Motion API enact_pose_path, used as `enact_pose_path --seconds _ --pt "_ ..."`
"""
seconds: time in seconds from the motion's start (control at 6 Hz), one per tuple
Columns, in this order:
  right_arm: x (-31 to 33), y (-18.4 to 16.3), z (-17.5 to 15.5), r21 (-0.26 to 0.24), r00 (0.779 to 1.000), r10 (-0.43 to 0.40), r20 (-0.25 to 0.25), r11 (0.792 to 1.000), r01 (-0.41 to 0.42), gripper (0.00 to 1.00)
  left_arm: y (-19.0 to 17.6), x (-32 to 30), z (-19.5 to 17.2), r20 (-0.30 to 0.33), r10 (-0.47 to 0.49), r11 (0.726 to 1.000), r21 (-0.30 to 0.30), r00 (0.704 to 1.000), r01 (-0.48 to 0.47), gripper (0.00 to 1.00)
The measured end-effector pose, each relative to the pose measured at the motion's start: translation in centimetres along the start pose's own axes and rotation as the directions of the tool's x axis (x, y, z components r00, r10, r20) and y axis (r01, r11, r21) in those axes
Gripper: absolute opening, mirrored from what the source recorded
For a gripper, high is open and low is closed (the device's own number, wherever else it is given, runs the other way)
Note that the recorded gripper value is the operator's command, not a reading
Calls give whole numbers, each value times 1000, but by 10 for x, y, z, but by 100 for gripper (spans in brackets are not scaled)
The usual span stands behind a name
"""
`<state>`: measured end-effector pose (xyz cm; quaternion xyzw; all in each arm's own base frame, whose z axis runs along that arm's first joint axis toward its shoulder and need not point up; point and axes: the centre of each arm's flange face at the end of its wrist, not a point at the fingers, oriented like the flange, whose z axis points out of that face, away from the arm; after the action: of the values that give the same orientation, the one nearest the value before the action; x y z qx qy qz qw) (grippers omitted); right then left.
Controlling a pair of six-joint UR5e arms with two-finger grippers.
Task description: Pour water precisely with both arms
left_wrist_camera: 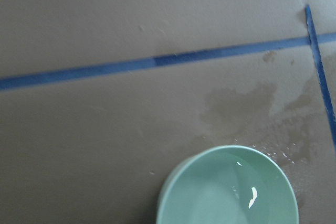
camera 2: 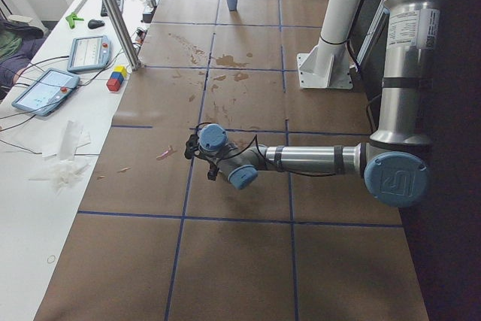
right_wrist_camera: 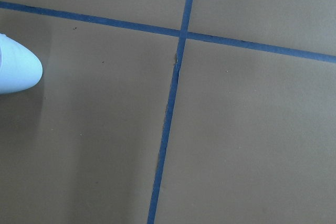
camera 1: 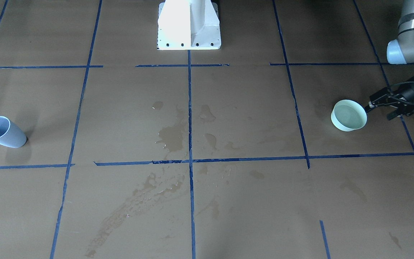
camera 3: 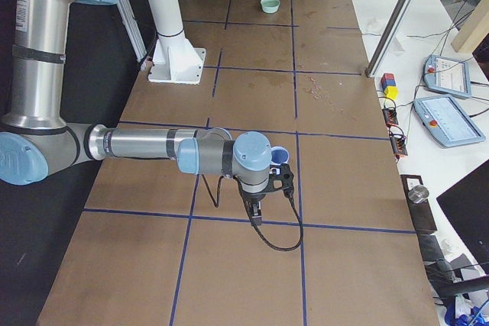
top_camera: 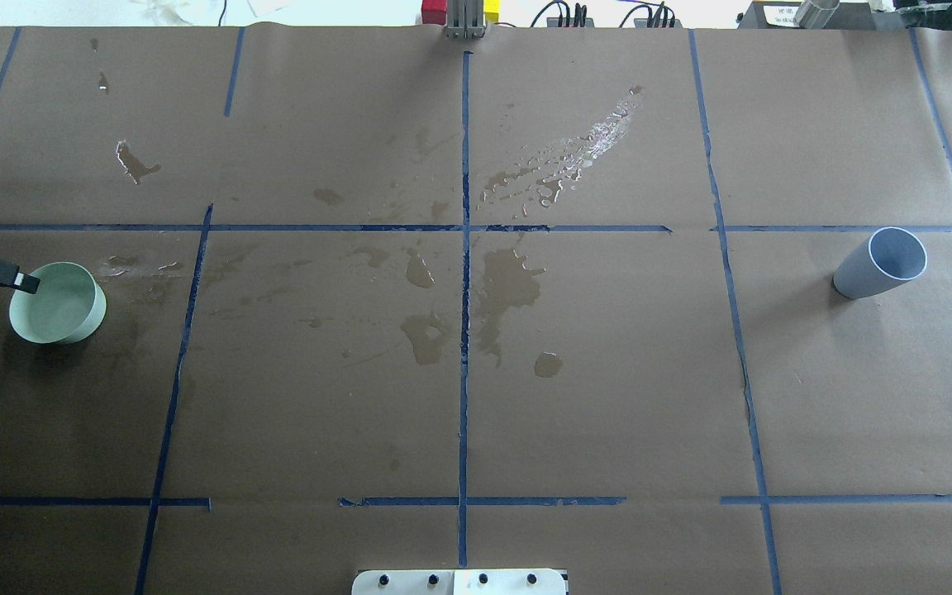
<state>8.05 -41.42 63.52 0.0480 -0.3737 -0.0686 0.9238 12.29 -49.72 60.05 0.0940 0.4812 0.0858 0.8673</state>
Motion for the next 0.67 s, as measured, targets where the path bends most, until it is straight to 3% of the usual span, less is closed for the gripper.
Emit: enact_pose_path --seconds 0.5,0.67 --pt "0 0 0 -1 1000 -3 -2 1000 3 100 -5 -50 -90 137 85 994 -86 987 -74 100" --pt "0 0 0 -1 1000 -4 -1 1000 4 100 6 -81 -123 165 67 993 -106 984 -50 100"
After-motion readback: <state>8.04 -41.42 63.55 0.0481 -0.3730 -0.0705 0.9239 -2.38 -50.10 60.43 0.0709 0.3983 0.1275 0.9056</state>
